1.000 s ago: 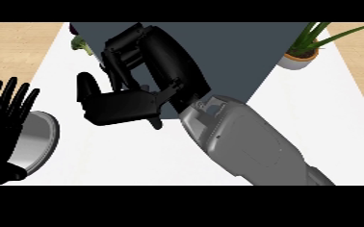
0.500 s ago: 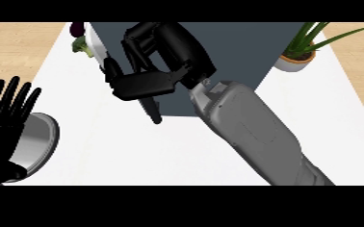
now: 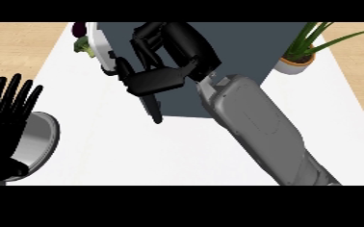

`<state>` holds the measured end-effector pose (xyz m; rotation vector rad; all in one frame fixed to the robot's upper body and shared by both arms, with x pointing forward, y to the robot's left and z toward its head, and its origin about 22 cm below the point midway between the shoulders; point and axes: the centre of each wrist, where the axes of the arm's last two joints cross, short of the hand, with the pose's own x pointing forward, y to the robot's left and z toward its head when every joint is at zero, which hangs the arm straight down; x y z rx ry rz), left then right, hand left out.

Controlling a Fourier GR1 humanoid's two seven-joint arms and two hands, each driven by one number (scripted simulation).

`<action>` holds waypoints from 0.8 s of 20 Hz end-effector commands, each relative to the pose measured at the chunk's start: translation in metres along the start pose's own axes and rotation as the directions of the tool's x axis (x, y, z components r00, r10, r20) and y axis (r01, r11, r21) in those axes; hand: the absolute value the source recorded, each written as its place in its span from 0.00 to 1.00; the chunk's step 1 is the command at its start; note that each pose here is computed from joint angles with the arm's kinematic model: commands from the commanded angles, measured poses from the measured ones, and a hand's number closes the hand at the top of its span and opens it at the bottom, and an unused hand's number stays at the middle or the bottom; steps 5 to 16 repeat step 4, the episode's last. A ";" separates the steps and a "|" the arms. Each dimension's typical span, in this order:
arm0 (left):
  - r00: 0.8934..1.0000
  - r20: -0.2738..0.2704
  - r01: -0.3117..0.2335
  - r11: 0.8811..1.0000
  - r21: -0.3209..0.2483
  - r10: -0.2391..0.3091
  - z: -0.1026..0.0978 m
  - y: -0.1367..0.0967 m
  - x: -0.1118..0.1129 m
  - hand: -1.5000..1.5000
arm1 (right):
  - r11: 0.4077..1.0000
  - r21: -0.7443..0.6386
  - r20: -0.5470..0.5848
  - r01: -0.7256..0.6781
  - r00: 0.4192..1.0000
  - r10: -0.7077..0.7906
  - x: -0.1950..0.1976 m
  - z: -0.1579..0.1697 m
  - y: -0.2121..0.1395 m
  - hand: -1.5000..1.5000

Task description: Pick up the wine, place it into the cabinet and close the cabinet

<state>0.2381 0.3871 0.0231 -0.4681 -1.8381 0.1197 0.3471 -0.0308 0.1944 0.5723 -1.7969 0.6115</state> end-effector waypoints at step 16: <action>1.000 0.006 0.019 0.999 -0.033 -0.019 -0.011 0.007 0.014 0.00 | 0.980 -0.194 -0.108 -0.041 0.994 0.020 -0.033 0.007 -0.058 1.00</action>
